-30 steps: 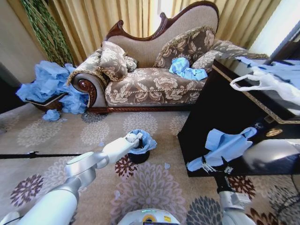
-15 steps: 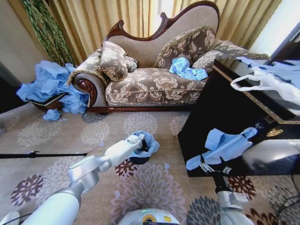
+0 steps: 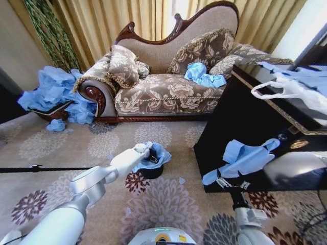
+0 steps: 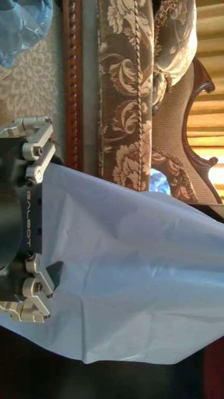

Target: Place a garbage bag over the trash bin.

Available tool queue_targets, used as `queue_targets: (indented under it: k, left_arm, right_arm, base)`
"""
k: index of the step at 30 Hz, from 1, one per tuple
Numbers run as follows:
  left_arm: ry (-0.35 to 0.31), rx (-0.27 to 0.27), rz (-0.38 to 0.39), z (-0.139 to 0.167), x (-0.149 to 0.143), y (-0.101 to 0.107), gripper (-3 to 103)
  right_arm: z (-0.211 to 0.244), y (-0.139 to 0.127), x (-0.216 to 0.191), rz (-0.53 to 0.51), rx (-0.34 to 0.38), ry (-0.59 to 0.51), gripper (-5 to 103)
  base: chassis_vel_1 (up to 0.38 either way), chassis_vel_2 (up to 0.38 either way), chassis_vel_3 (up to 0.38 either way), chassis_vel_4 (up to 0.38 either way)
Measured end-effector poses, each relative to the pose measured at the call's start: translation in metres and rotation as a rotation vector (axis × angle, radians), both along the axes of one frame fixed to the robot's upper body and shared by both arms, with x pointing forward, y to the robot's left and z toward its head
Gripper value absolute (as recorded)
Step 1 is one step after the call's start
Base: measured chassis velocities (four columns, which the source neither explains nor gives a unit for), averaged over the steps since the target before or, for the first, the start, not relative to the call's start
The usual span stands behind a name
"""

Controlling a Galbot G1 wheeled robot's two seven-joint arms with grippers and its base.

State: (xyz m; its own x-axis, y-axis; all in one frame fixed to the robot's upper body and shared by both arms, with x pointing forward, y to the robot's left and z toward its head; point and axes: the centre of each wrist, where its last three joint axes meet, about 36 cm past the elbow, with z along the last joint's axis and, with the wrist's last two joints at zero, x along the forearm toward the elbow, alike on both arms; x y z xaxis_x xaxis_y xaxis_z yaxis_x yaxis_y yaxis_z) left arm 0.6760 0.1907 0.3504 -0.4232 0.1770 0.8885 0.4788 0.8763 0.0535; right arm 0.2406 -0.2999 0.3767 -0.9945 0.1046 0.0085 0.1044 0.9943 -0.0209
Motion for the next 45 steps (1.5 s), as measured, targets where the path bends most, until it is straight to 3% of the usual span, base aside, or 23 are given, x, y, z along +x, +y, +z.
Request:
queue_targets:
  k: [4, 11, 17, 21, 33, 35, 45]
  left_arm:
    - [0.008, -0.032, 0.025, -0.003, -0.003, 0.005, 100]
    - [-0.026, -0.074, -0.034, 0.002, -0.005, -0.030, 100]
    - [-0.077, -0.034, -0.070, -0.008, -0.005, -0.039, 100]
    - [-0.069, -0.078, -0.067, -0.014, -0.014, -0.041, 100]
    - [-0.028, -0.100, -0.032, 0.007, -0.027, -0.013, 100]
    - [-0.025, -0.126, -0.033, 0.017, -0.037, -0.006, 100]
    - [-0.105, -0.164, -0.048, 0.064, -0.073, 0.032, 100]
  right_arm:
    - [-0.001, 0.000, -0.002, -0.003, 0.000, 0.003, 100]
    - [0.000, -0.001, -0.004, -0.008, -0.004, 0.003, 100]
    - [0.000, -0.001, -0.005, -0.012, -0.007, 0.004, 100]
    - [0.000, -0.001, -0.005, -0.014, -0.007, 0.004, 100]
    - [0.002, 0.002, -0.005, -0.021, 0.001, -0.005, 100]
    - [0.004, 0.004, -0.006, -0.020, -0.001, -0.007, 100]
    - [0.003, 0.014, -0.011, -0.004, -0.008, -0.006, 100]
  base:
    - [0.000, 0.000, 0.000, 0.000]
    - [0.000, 0.000, 0.000, 0.000]
    - [0.000, 0.000, 0.000, 0.000]
    - [0.000, 0.000, 0.000, 0.000]
    - [0.000, 0.000, 0.000, 0.000]
    - [0.000, 0.000, 0.000, 0.000]
    - [0.000, 0.000, 0.000, 0.000]
